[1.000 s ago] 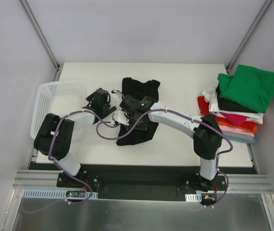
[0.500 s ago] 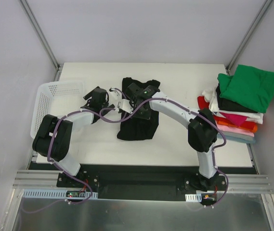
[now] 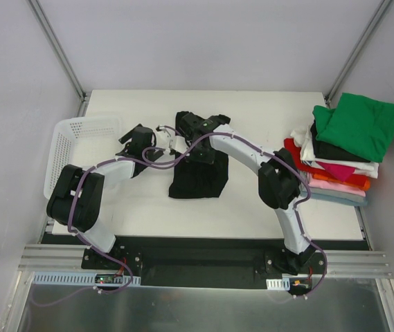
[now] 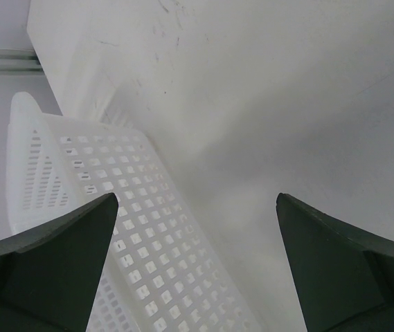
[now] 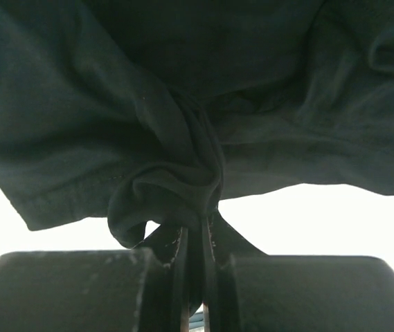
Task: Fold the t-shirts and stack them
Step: Fold the tshirt
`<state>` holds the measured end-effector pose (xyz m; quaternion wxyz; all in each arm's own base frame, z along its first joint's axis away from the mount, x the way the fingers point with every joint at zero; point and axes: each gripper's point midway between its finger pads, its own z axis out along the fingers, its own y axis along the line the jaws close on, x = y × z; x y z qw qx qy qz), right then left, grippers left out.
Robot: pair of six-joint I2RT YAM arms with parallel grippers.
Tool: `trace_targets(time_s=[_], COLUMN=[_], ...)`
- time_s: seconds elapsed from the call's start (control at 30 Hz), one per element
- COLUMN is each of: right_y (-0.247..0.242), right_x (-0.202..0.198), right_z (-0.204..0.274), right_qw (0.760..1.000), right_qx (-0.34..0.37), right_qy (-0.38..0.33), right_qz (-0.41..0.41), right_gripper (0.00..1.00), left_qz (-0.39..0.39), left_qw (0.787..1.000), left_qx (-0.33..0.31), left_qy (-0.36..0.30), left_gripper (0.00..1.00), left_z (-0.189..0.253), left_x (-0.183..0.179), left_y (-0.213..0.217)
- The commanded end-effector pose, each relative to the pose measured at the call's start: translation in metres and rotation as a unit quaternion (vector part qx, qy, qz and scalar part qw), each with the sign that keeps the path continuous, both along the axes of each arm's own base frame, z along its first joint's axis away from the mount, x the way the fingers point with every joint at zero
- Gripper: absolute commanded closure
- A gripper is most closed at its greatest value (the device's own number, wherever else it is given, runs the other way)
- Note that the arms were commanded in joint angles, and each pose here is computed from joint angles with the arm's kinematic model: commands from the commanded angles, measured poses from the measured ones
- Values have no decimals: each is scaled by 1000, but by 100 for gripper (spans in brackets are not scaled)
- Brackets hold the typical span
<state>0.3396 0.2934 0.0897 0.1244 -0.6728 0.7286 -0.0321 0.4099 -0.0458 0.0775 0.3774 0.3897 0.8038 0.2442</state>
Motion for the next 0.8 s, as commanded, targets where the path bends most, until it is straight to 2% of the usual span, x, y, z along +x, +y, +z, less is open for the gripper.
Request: trace_targets(time_s=[0.0, 0.13, 0.27, 0.6, 0.7, 0.73, 0.77], right_y=[-27, -35, -41, -47, -48, -48, -48], right_x=[32, 42, 57, 86, 87, 87, 88], right_z=[-3, -12, -13, -5, -2, 2, 2], right_qw=[999, 998, 997, 993, 992, 992, 991], right_qx=[-28, -35, -29, -10, -4, 1, 4], right_qy=[-16, -13, -24, -69, -78, -83, -88], right_qz=[-42, -55, -68, -94, -98, -100, -100], right_gripper=[99, 98, 92, 92, 85, 78, 76], left_qz=[-3, -4, -3, -1, 0, 1, 4], left_qw=[999, 999, 999, 999, 999, 999, 998], left_qx=[-20, -23, -22, -18, -14, -10, -8], left_qy=[-42, -41, -41, -45, -49, -52, -54], left_gripper=[1, 1, 1, 1, 0, 1, 1], left_z=[31, 30, 30, 29, 30, 31, 30], left_x=[5, 3, 3, 6, 9, 10, 12], left_y=[-3, -4, -3, -3, -2, 0, 1])
